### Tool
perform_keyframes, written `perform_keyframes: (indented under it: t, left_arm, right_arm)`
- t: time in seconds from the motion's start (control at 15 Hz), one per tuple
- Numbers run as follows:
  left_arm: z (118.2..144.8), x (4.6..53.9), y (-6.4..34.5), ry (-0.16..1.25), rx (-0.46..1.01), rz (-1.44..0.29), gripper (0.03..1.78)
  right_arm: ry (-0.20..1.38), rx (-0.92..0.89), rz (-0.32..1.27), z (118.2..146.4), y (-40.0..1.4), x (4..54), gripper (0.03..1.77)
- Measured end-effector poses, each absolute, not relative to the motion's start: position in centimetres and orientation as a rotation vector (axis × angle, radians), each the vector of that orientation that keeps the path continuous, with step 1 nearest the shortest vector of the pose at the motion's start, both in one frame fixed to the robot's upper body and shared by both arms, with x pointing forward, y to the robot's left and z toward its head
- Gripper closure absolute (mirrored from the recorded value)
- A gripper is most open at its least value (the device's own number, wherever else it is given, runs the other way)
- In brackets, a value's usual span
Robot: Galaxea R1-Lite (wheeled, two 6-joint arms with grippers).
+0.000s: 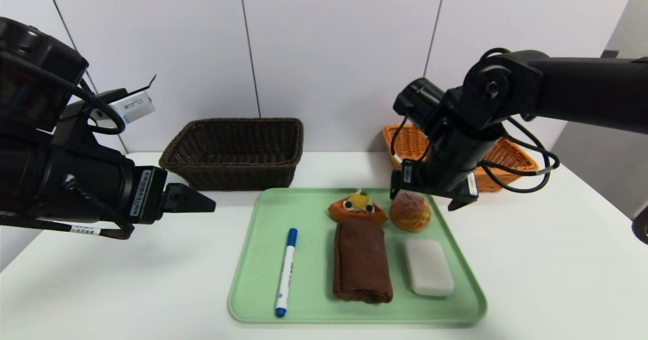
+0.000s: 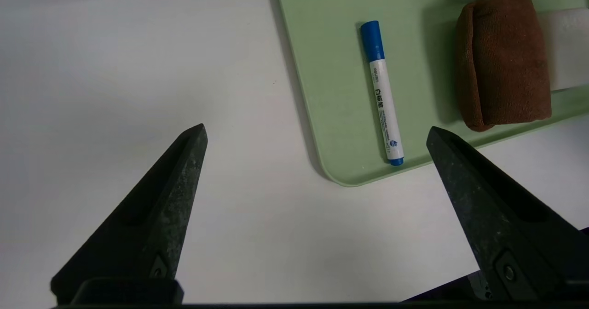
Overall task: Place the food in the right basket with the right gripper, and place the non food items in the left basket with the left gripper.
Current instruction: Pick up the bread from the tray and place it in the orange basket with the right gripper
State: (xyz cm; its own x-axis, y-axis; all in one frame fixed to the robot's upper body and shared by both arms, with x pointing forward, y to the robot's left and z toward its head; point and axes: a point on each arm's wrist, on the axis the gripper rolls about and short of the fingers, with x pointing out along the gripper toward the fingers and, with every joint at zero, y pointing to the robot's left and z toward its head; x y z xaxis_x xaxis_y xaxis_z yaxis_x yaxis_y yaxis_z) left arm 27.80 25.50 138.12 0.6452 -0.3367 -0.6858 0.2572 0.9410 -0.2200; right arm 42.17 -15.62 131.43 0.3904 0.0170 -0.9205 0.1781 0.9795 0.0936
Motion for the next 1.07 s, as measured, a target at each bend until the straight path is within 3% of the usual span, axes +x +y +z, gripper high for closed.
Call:
perform_keyframes:
  t: [1.07]
  left_arm:
    - [136.8, 27.4, 25.5, 0.852, -0.094, -0.342, 0.12]
  right_arm:
    - [1.205, 0.177, -0.130, 127.3, -14.4, 44.5, 0.09]
